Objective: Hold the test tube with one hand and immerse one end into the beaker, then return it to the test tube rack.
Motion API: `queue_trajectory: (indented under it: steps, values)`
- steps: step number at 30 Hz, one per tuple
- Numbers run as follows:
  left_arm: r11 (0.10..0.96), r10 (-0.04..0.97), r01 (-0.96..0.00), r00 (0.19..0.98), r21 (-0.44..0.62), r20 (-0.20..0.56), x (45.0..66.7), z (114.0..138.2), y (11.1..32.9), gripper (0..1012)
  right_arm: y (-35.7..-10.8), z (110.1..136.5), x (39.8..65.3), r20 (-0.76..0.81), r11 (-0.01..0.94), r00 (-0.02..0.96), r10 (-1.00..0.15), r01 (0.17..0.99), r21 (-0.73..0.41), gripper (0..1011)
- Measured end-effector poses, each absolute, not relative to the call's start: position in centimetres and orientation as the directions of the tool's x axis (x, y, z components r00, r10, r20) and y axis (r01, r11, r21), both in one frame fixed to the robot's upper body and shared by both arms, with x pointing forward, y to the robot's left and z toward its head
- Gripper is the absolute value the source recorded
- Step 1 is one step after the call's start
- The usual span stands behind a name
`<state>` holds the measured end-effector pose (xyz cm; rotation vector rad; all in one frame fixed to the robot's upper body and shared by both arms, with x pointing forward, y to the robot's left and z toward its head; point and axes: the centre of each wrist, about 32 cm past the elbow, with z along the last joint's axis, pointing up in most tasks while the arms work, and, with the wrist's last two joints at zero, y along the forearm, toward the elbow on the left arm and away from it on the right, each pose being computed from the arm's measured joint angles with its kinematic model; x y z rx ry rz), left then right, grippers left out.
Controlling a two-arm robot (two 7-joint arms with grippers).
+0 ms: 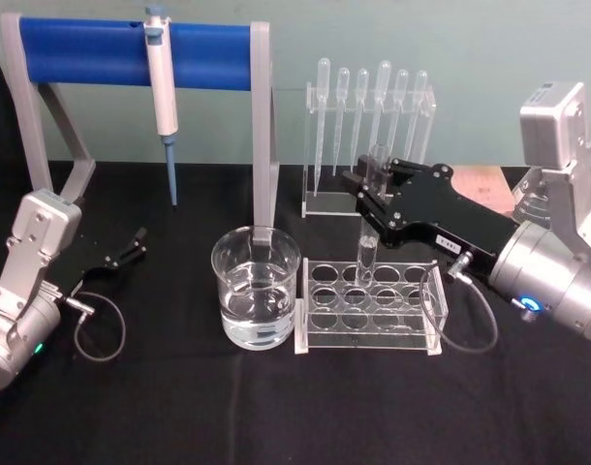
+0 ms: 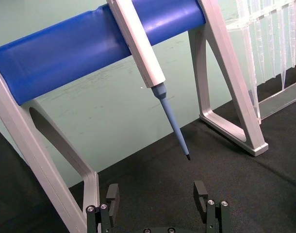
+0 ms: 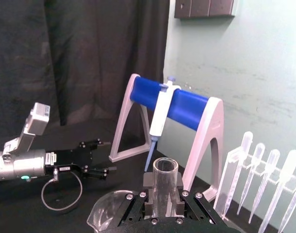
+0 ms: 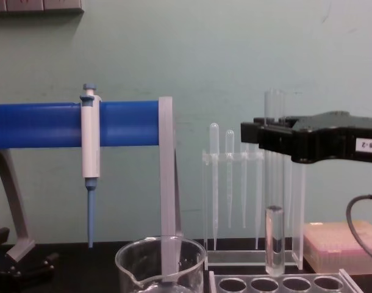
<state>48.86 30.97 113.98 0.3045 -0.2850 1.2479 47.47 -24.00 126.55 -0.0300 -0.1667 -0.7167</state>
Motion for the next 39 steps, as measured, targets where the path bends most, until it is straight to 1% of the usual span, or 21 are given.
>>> queue_trajectory:
  steps: [6, 10, 39]
  values:
    - [0.287, 0.88, -0.955, 0.292, 0.07, 0.374, 48.86, 113.98, 30.97, 1000, -24.05, 127.08, 47.22, 0.171, 0.756, 0.74, -0.651, 0.653, 0.052, 227]
    - [0.287, 0.88, -0.955, 0.292, 0.07, 0.374, 48.86, 113.98, 30.97, 1000, -24.14, 126.99, 47.15, 0.167, 0.752, 0.736, -0.656, 0.657, 0.061, 226]
    - [0.287, 0.88, -0.955, 0.292, 0.07, 0.374, 48.86, 113.98, 30.97, 1000, -24.09, 127.02, 47.18, 0.169, 0.755, 0.739, -0.653, 0.654, 0.056, 226]
